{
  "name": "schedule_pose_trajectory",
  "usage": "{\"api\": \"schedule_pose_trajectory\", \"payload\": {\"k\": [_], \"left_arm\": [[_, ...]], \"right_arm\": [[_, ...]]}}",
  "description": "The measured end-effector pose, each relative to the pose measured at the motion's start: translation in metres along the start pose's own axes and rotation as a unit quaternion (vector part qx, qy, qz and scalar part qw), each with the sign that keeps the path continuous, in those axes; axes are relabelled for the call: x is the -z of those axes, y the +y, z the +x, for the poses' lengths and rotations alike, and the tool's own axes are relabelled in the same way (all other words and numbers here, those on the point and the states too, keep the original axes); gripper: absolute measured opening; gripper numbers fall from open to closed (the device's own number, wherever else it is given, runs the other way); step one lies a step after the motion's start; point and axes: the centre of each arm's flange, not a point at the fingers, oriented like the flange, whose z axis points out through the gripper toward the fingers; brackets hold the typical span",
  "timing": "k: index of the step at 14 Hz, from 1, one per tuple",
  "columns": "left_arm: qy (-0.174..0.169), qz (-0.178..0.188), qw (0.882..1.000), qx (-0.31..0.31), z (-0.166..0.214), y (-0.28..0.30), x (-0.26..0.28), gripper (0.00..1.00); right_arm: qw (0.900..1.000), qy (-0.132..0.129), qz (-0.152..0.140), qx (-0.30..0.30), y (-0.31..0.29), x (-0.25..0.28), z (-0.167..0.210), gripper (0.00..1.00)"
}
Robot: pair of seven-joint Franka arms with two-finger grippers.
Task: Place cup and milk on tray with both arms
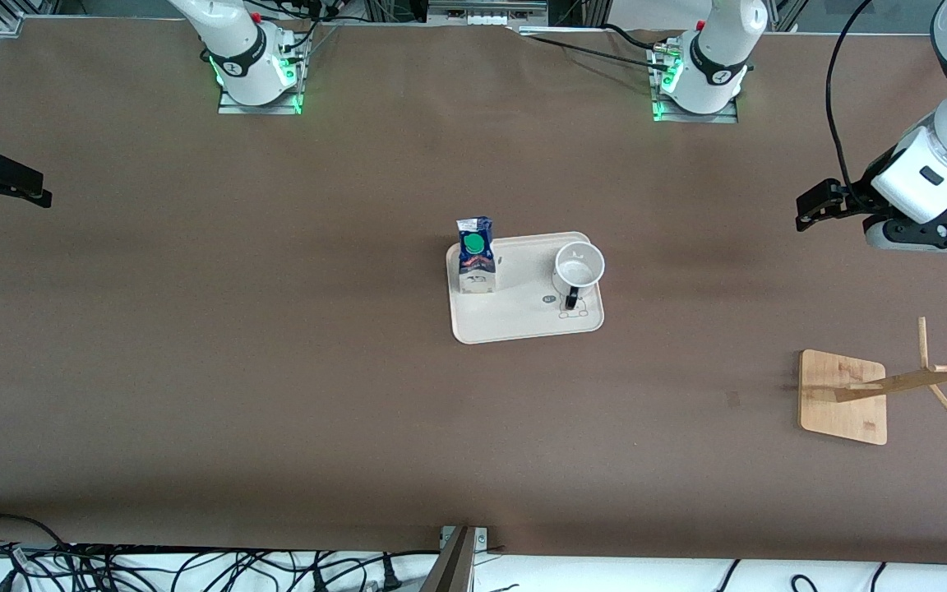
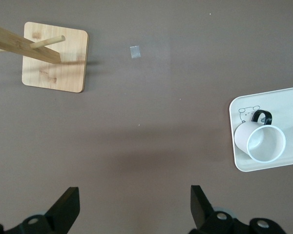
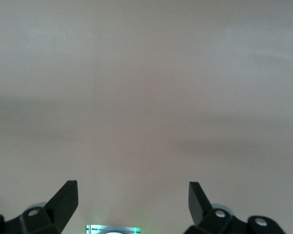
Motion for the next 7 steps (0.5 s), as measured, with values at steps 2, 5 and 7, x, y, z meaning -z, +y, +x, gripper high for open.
{"api": "schedule_pose_trajectory", "payload": {"k": [2, 5, 7], "left_arm": [[-0.003, 0.000, 1.000, 0.000, 0.0017, -0.0001, -0.0031, 1.00], [0.002, -0.001, 1.000, -0.002, 0.0049, 0.0024, 0.0008, 1.00], [0.005, -0.001, 1.000, -0.005, 0.0079, 0.0058, 0.0045, 1.00]], "right_arm": [[1.000, 0.000, -0.001, 0.002, -0.0016, 0.0001, 0.0003, 1.00], [1.000, 0.000, -0.001, 0.002, -0.0016, 0.0001, 0.0002, 1.00], [1.000, 0.000, -0.001, 0.002, -0.0016, 0.0001, 0.0003, 1.00]]}}
